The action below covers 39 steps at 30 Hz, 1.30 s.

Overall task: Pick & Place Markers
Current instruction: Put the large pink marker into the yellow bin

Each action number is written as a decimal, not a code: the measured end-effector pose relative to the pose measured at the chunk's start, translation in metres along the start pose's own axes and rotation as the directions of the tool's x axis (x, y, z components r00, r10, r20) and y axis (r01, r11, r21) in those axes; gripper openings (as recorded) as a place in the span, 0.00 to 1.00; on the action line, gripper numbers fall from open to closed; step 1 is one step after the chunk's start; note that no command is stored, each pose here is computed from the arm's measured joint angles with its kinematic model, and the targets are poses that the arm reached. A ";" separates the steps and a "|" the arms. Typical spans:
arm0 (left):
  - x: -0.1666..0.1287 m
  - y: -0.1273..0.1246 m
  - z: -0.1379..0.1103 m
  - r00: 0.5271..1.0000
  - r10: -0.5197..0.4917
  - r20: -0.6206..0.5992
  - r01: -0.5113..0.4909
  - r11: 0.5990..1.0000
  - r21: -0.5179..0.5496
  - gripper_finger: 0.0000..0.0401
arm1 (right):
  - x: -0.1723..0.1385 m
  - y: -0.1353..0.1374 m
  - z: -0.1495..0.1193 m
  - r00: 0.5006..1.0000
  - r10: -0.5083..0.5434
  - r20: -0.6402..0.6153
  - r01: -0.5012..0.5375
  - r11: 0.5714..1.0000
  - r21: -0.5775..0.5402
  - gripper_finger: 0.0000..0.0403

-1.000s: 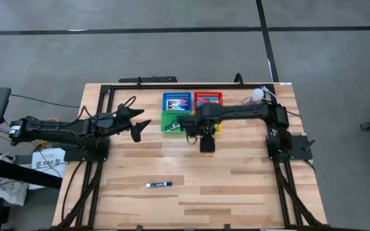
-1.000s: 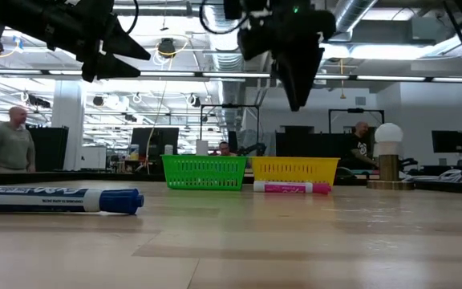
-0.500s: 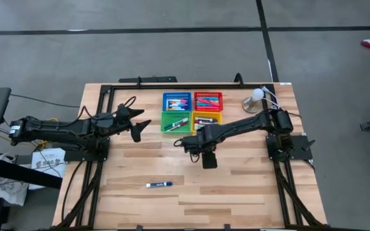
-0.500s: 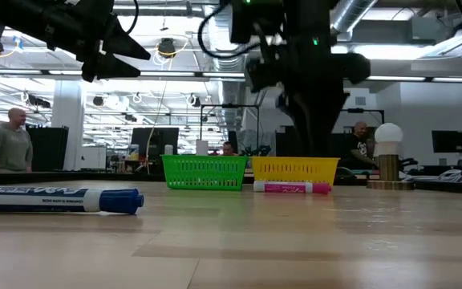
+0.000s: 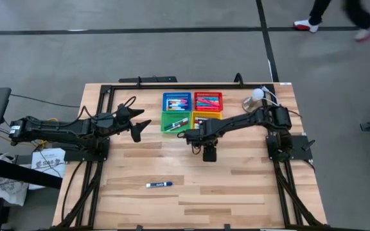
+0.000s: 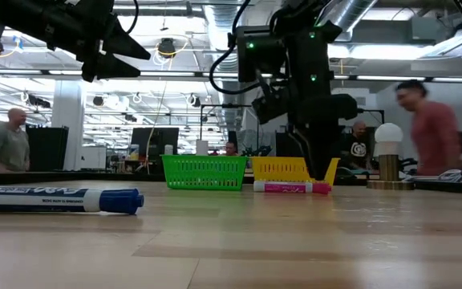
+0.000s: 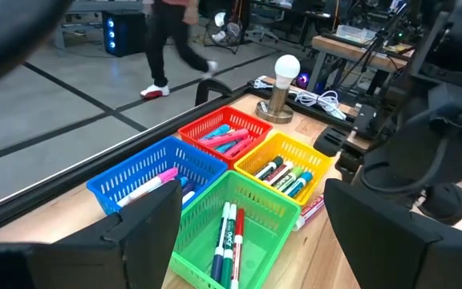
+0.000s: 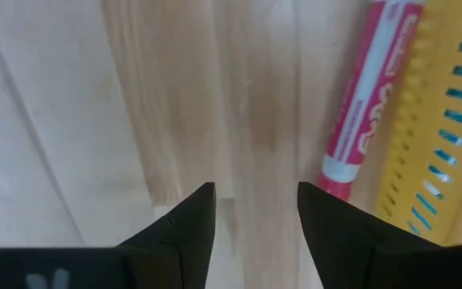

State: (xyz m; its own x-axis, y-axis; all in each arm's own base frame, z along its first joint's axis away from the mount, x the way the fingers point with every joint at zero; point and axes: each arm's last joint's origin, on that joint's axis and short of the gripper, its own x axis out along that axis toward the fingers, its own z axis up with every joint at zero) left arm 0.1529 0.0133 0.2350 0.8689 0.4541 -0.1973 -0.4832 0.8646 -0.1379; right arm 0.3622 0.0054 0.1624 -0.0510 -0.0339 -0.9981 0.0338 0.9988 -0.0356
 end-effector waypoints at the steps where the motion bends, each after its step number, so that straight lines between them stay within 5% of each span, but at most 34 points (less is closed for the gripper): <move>1: 0.000 0.000 0.000 1.000 0.000 0.000 0.000 1.000 0.000 0.76 | 0.000 -0.001 0.000 1.000 0.000 0.003 0.000 1.000 0.003 0.41; 39: 0.000 0.000 0.000 1.000 0.000 0.001 0.000 1.000 -0.001 0.76 | 0.001 -0.044 0.012 0.988 0.087 0.124 -0.091 0.995 0.029 0.41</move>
State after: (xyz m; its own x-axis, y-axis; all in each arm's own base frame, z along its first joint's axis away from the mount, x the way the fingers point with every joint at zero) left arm 0.1529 0.0134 0.2351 0.8689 0.4545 -0.1961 -0.4834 0.8643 -0.1385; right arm 0.3723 -0.0386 0.1626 0.0766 0.0490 -0.9959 0.0676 0.9962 0.0543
